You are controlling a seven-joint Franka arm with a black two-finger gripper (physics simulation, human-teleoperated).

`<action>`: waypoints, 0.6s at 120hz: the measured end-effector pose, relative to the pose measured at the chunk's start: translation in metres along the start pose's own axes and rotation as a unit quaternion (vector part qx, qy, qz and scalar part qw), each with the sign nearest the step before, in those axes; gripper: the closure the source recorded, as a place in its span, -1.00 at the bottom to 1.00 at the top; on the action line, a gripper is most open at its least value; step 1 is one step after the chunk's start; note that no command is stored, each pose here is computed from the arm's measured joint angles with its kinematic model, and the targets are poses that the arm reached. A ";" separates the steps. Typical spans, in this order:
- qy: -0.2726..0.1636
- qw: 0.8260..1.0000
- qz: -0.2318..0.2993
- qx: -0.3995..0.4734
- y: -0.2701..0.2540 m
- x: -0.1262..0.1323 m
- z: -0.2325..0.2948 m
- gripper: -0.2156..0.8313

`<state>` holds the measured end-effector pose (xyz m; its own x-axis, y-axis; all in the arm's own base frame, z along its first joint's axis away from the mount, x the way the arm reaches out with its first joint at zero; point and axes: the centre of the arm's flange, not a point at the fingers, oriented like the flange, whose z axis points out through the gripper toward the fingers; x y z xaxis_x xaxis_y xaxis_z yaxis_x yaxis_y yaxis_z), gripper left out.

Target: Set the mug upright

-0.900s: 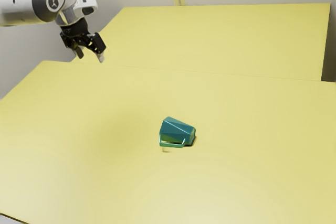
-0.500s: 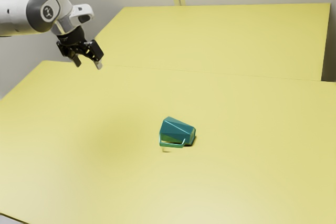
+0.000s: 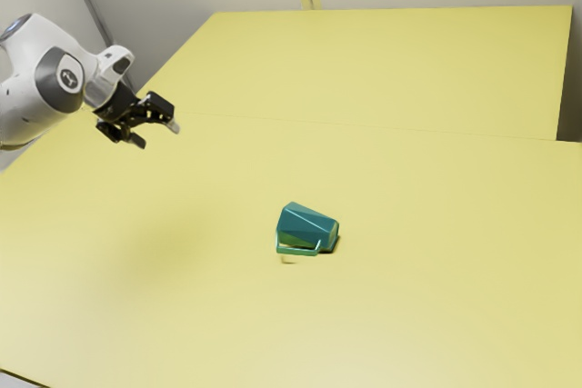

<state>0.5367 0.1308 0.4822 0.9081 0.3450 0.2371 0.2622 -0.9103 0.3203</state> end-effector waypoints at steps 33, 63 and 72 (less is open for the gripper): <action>0.018 1.000 0.001 -0.020 -0.012 0.004 0.048 -0.58; 0.017 0.997 0.071 -0.020 0.011 0.002 0.075 -0.57; 0.016 0.996 0.082 -0.028 0.020 -0.002 0.085 -0.57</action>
<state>0.5676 0.0928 0.4101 0.9262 0.2011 0.3190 0.0921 -0.9409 0.3259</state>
